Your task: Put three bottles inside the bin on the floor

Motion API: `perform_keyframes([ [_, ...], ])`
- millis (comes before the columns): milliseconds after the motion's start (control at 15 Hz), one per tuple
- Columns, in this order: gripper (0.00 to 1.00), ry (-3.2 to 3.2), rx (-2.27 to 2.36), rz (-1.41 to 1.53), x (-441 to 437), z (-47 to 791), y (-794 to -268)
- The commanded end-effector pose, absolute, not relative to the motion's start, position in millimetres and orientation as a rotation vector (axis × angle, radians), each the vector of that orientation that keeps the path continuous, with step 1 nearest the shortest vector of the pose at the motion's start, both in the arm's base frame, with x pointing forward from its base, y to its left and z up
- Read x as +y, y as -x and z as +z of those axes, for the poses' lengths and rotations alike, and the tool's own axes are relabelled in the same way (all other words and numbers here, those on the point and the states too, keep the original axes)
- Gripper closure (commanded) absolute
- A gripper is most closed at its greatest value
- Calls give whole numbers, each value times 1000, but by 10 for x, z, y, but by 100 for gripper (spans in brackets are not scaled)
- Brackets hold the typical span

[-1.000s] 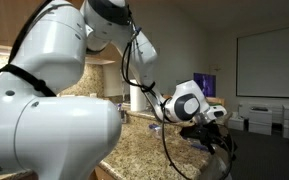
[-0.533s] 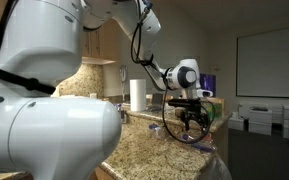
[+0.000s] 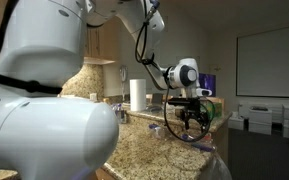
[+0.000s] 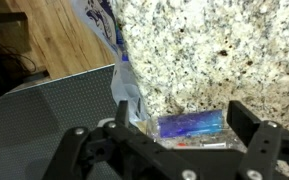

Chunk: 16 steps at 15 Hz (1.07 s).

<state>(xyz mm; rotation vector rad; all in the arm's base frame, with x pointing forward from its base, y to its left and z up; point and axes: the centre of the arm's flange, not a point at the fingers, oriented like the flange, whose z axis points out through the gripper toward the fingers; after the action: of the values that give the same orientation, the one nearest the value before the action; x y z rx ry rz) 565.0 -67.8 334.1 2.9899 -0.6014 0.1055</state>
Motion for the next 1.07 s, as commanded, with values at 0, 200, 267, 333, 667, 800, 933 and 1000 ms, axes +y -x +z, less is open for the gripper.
perform_keyframes([
  [0, 0, -2891, -737, 139, -458, 3125, -5596],
  [200, 0, -2800, -979, 132, -274, 3003, -5628],
  [267, 0, -2777, -1035, 139, -252, 2994, -5643],
  [333, 0, -2751, -1061, 154, -242, 2986, -5673],
  [667, 0, -2814, -940, 277, -117, 2917, -5882],
  [800, 0, -2822, -976, 347, 5, 2922, -5995],
  [933, 0, -2850, -989, 386, 173, 2876, -6080],
  [1000, 0, -2869, -972, 407, 236, 2855, -6115],
])
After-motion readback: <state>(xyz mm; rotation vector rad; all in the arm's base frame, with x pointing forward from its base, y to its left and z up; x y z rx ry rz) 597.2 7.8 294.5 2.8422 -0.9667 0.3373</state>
